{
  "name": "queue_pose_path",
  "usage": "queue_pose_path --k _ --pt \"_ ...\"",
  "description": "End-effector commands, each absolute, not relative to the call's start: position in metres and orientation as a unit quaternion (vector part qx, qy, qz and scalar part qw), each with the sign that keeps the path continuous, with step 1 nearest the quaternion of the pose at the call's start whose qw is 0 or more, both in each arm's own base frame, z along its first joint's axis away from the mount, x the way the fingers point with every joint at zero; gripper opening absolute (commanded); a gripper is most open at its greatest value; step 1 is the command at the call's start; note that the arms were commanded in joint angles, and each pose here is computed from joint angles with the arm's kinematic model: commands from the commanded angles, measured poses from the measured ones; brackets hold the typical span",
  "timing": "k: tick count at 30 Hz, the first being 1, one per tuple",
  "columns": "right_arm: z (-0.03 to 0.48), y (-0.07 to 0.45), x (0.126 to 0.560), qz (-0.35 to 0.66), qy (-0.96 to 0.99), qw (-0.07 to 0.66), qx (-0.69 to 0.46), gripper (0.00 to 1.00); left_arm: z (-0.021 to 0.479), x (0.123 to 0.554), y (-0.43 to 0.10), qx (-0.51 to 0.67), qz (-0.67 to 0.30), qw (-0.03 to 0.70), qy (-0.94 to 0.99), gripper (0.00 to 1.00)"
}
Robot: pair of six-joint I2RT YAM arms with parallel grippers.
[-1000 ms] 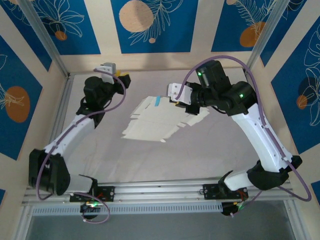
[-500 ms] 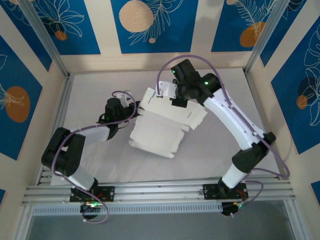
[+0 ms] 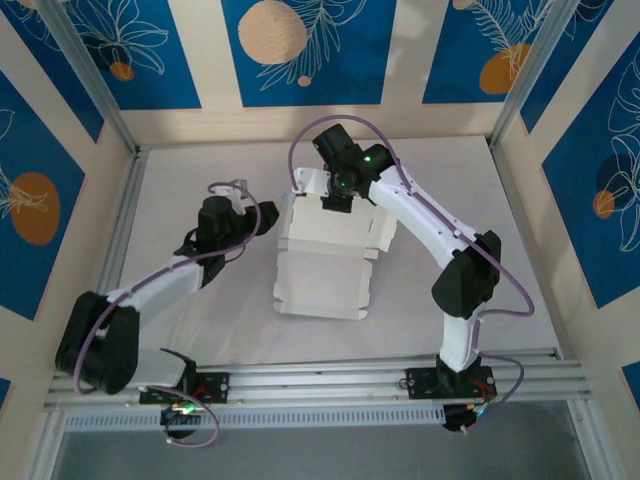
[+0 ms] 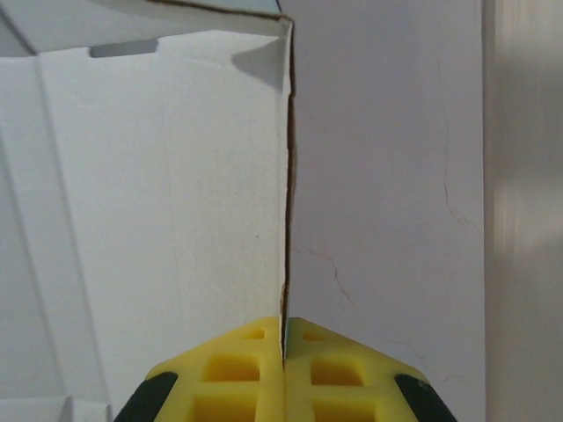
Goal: Fold the paper box
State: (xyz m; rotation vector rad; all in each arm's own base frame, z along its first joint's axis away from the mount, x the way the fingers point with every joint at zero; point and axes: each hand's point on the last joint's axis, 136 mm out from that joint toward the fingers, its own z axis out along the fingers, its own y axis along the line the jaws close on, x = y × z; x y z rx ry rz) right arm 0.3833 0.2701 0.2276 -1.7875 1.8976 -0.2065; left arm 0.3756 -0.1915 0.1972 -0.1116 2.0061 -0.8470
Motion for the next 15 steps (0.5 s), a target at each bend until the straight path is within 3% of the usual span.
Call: queue_pose_path --k 1,10,15 --pt "0.224 0.278 0.389 -0.057 0.704 0.268 -0.655 0.00 0.185 0.368 -0.164 -0.024 -0.250 0.479 0.841 0.46" --pt "0.224 0.289 0.390 -0.040 0.700 0.271 -0.659 0.00 0.200 0.328 -0.224 0.191 -0.326 0.428 0.821 0.50" --pt "0.229 0.291 0.385 -0.034 0.695 0.275 -0.663 0.00 0.175 0.339 -0.212 0.183 -0.266 0.395 0.860 0.56"
